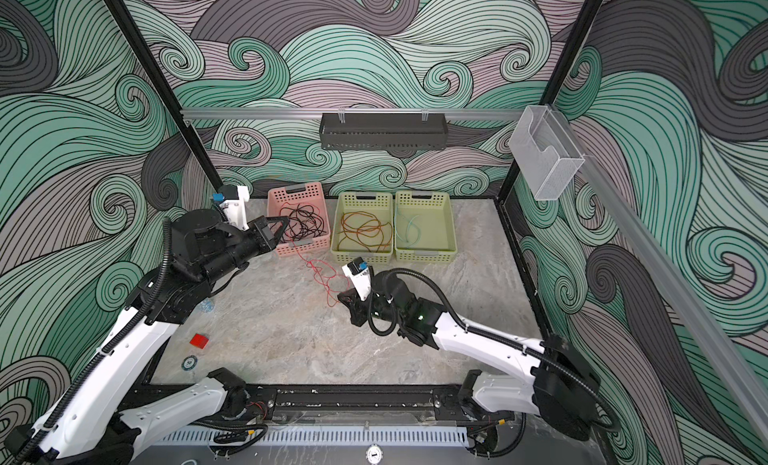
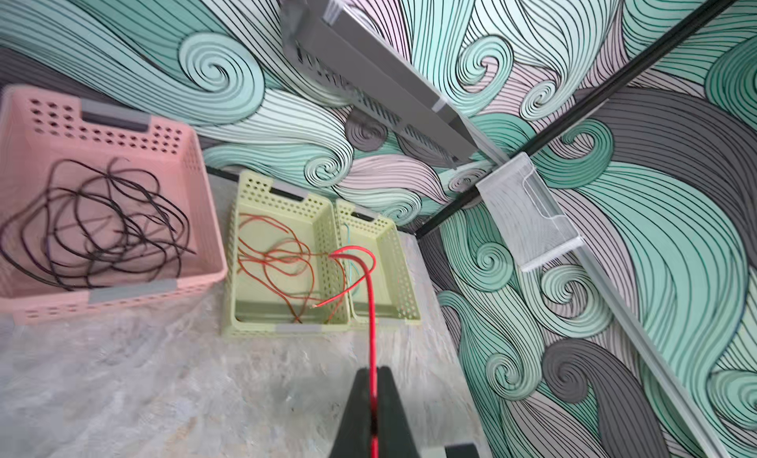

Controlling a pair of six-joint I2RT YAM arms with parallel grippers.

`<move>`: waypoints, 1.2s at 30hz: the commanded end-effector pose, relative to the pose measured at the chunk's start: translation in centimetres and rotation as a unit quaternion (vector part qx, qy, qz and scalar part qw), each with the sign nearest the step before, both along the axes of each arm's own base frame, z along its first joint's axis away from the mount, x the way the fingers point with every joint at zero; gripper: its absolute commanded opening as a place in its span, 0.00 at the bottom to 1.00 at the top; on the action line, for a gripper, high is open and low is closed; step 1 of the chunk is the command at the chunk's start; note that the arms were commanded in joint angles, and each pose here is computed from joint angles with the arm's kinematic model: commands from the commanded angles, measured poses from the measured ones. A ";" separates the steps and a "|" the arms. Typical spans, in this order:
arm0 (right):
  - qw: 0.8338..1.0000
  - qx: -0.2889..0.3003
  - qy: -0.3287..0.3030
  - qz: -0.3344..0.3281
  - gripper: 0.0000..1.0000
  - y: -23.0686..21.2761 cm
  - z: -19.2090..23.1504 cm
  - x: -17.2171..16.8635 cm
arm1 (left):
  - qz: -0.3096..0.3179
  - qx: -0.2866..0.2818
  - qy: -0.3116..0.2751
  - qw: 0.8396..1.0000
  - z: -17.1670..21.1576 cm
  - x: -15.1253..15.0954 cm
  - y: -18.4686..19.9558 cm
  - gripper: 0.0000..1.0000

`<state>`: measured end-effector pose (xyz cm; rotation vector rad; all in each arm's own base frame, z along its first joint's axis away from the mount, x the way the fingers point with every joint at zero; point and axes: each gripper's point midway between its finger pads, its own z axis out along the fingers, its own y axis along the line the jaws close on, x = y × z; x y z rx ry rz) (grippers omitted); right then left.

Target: Untangle the cables

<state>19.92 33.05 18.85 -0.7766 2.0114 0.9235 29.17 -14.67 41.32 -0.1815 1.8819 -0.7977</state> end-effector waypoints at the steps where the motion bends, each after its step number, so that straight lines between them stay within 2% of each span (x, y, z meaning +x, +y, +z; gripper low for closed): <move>1: 0.997 -0.039 0.039 -0.045 0.00 -3.4 -3.2 -0.8 | 0.067 0.040 -0.052 0.996 3.5 1.3 3.2 0.00; 7: 0.990 -0.068 0.063 -0.110 0.00 -8.8 -5.5 -1.6 | 0.116 0.057 -0.059 0.990 5.0 3.9 6.6 0.00; 13: 0.973 -0.074 0.097 -0.194 0.00 -13.9 -7.3 -1.1 | 0.168 0.066 -0.042 0.983 4.5 5.8 10.9 0.00; 14: 0.971 -0.073 0.105 -0.202 0.02 -14.4 -7.7 -1.1 | 0.175 0.066 -0.039 0.982 4.4 5.9 11.5 0.00; 15: 0.968 -0.074 0.112 -0.210 0.13 -14.9 -8.0 -1.1 | 0.180 0.063 -0.036 0.981 4.3 6.0 12.0 0.00; 16: 0.965 -0.075 0.118 -0.221 0.27 -15.4 -8.1 -1.0 | 0.177 0.054 -0.035 0.982 4.3 6.0 12.1 0.00; 17: 0.965 -0.074 0.118 -0.224 0.40 -15.6 -8.2 -1.0 | 0.167 0.045 -0.033 0.984 4.1 6.1 11.8 0.00; 22: 0.970 -0.061 0.107 -0.208 0.53 -15.1 -7.5 -1.0 | 0.099 0.002 -0.014 0.995 2.5 6.8 9.1 0.00; 26: 0.975 -0.044 0.091 -0.198 0.57 -13.9 -5.9 -0.1 | 0.017 -0.032 0.005 0.999 1.1 7.0 6.2 0.00; 30: 0.985 -0.023 0.084 -0.150 0.60 -10.6 -3.9 1.0 | -0.030 -0.046 0.027 0.998 0.7 6.1 4.7 0.00; 36: 0.998 -0.011 0.029 -0.060 0.65 -3.6 0.4 2.5 | -0.077 -0.054 0.001 0.996 3.9 3.6 3.3 0.00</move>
